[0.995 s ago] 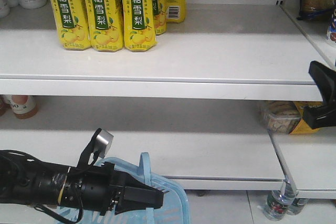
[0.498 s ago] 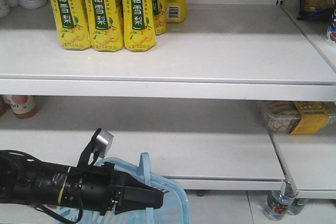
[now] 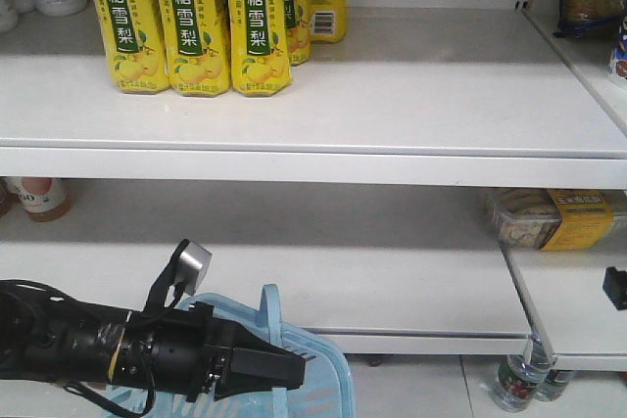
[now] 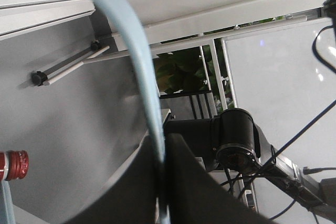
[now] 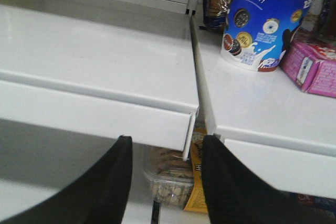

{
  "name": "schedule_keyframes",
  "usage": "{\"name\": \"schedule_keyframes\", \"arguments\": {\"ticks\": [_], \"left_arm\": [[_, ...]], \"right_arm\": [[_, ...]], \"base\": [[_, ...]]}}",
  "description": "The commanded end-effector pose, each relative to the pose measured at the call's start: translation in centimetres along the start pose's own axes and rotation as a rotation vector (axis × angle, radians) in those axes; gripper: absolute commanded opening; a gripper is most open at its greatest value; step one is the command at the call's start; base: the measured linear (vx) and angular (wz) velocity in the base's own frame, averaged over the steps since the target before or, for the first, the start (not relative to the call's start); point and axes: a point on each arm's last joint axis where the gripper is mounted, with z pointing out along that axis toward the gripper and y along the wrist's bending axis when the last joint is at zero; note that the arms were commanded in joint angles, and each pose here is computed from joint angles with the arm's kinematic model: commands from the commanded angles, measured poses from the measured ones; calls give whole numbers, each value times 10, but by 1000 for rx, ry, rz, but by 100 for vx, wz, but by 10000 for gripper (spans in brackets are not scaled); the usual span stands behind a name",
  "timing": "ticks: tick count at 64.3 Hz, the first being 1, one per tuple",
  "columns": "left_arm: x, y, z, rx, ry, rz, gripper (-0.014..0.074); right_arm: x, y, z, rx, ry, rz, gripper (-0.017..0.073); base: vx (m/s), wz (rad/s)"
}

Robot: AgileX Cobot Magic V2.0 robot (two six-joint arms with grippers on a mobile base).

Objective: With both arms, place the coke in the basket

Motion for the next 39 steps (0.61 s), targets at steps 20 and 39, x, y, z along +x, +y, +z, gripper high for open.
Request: {"name": "schedule_keyframes", "arguments": {"ticks": [20, 39], "left_arm": [[-2, -36, -5, 252, -2, 48, -6], [-2, -36, -5, 252, -2, 48, -6]], "right_arm": [[36, 6, -24, -45, -24, 127, 311], [68, 15, -26, -101, 38, 232, 311]], "base": [[0, 0], [0, 0]]}}
